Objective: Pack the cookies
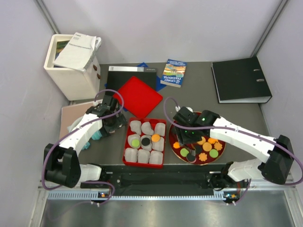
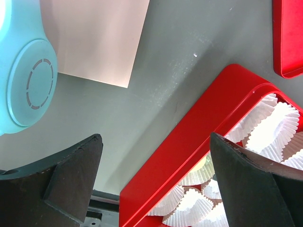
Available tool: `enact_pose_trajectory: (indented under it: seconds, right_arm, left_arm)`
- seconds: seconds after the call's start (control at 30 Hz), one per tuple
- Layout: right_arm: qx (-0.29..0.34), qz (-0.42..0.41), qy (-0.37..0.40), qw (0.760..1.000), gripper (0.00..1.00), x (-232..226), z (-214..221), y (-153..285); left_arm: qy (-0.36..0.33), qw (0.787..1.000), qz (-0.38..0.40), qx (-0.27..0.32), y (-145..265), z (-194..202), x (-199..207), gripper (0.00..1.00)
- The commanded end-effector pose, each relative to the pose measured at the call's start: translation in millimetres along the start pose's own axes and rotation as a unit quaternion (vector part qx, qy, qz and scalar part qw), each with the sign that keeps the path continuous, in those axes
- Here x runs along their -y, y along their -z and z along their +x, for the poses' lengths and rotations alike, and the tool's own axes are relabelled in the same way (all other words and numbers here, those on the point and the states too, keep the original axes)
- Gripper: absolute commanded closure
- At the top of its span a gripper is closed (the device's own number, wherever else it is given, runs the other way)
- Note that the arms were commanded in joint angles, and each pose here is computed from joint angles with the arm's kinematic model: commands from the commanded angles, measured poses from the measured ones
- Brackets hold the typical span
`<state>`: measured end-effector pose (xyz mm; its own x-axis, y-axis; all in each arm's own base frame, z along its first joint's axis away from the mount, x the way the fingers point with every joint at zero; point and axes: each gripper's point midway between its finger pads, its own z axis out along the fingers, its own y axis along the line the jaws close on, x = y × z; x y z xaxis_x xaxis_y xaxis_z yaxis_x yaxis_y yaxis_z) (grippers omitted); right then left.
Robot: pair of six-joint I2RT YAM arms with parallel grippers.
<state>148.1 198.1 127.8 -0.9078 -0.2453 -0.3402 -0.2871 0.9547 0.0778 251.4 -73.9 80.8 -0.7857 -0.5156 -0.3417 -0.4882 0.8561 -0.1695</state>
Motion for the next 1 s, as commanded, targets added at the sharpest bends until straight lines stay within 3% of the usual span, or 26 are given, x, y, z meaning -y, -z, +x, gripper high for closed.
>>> enact_pose_trajectory:
  seconds: [0.0, 0.3, 0.67, 0.97]
  right_arm:
    - [0.018, -0.004, 0.009, 1.000, 0.45, -9.3, -12.0, -11.1]
    - [0.011, -0.018, -0.001, 1.000, 0.46, -13.3, -16.9, -21.7]
    - [0.004, -0.036, -0.003, 0.999, 0.60, -14.7, -11.6, -13.3]
    - [0.055, 0.003, -0.002, 0.998, 0.61, 9.0, -29.6, 40.0]
  left_arm:
    - [-0.002, 1.000, -0.008, 0.005, 0.4, -2.9, -3.6, 0.01]
    - [-0.002, 1.000, -0.009, 0.008, 1.6, -4.1, -4.4, 0.01]
    - [-0.001, 1.000, -0.007, 0.006, 0.5, -4.7, -1.8, 0.01]
    - [0.000, 1.000, -0.012, 0.020, 5.7, -14.2, -1.4, 0.01]
